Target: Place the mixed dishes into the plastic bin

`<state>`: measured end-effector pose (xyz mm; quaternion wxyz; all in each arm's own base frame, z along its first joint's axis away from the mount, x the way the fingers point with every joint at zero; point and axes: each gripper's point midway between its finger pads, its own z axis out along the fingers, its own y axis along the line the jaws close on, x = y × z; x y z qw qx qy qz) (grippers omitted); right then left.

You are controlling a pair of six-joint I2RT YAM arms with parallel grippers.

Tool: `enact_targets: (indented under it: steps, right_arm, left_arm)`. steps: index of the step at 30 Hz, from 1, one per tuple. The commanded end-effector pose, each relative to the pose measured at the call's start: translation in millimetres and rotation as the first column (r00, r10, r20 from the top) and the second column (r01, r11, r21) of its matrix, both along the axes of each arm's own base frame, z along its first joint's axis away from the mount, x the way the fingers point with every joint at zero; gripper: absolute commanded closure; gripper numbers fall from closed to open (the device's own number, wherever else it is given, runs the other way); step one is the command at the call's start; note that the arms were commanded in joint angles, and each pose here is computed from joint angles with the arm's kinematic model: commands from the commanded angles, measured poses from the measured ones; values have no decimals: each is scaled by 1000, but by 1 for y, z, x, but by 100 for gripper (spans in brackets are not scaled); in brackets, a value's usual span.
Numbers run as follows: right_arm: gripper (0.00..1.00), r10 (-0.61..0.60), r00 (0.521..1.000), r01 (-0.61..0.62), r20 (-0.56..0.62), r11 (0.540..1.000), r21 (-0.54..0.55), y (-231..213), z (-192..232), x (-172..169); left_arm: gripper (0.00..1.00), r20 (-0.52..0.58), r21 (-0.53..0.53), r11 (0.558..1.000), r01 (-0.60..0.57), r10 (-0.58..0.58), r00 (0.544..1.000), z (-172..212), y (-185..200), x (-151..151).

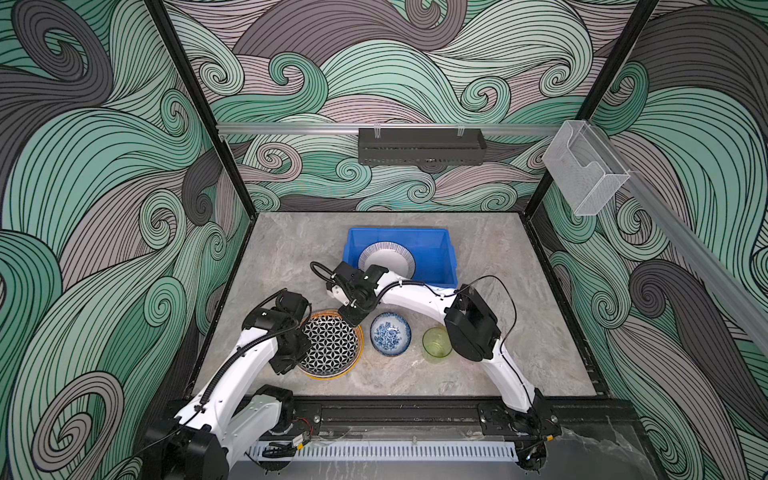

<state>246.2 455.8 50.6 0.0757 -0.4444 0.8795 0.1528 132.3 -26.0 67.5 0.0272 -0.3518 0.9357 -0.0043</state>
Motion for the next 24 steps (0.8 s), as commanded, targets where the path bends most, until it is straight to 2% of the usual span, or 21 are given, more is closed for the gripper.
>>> enact_targets:
  steps: [1, 8, 15, 24]
  right_arm:
    - [78, 54, 994, -61, -98, 996, -64, -2, -22, -35]
    - [73, 47, 997, -50, -65, 998, -39, 4, -9, -28]
    - [72, 48, 998, -49, -46, 999, -3, 13, 6, -24]
    - [71, 44, 997, -46, -59, 998, -33, 6, -5, -27]
  left_arm:
    - [100, 102, -33, 999, -4, 7, 995, 12, -6, 26]
    - [100, 111, -48, 999, 6, -1, 994, 13, -9, 27]
    - [100, 119, -45, 999, 6, 0, 993, 13, -8, 27]
    - [100, 125, -31, 999, -6, 9, 992, 13, -5, 26]
